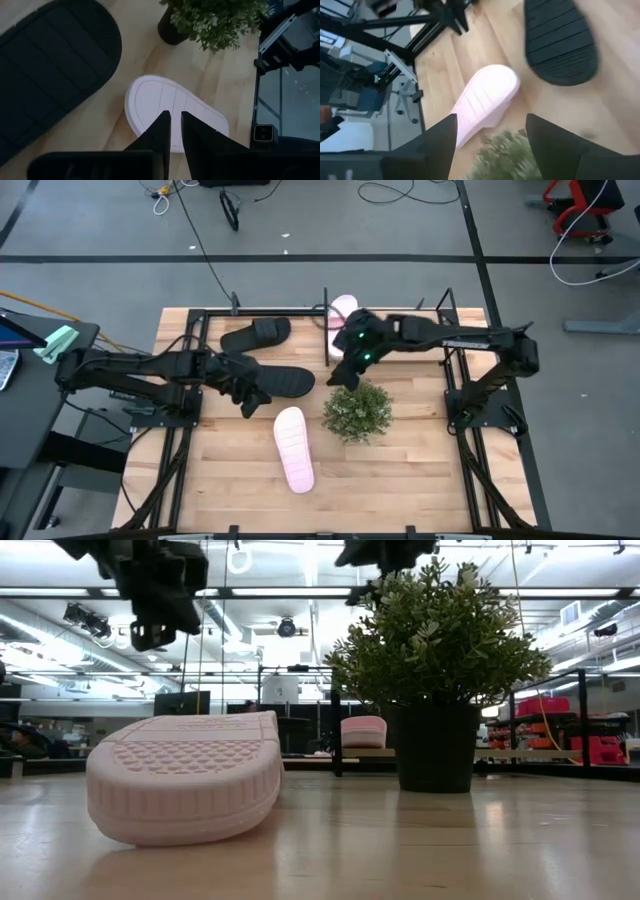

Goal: Pick and place slides into the shelf
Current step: Put the pink slide on the shelf

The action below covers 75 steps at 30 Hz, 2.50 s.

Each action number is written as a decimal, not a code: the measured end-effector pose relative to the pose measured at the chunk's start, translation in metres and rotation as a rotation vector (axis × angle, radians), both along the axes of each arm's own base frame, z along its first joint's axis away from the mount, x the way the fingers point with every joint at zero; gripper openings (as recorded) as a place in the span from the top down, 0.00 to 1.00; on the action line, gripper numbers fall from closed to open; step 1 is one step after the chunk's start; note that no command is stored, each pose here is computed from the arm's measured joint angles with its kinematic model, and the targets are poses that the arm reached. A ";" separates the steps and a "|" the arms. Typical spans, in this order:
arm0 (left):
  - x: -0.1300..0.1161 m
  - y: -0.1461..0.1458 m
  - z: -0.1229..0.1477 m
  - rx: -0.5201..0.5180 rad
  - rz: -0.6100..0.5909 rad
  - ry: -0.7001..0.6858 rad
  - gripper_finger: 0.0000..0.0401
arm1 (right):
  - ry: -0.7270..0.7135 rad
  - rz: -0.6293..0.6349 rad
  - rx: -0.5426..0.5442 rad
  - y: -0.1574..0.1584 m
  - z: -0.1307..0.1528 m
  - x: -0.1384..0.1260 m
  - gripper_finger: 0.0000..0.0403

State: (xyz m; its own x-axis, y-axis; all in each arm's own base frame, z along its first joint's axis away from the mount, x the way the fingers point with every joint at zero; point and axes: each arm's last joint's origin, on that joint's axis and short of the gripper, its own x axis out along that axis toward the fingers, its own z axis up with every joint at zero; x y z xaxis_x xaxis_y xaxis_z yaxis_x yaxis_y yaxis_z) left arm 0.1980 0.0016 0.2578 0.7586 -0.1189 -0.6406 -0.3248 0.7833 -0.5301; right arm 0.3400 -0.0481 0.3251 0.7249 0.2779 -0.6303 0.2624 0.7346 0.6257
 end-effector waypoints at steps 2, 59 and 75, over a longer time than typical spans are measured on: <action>0.000 0.000 -0.002 -0.007 0.003 -0.002 0.89 | 0.013 0.017 0.008 0.006 -0.009 0.009 0.40; -0.010 -0.040 -0.011 -0.098 -0.056 0.114 0.67 | 0.364 -0.053 -0.014 0.031 -0.098 0.105 0.39; -0.011 -0.042 -0.011 -0.073 -0.089 0.112 0.64 | 0.335 -0.011 0.041 0.030 -0.114 0.114 0.21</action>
State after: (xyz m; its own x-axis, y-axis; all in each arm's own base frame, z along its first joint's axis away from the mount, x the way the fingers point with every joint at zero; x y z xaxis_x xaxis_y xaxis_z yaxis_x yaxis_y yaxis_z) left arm 0.1874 -0.0409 0.2469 0.6669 -0.2321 -0.7080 -0.3163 0.7722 -0.5511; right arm 0.4539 -0.0179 0.2114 0.4825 0.3017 -0.8223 0.4659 0.7066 0.5326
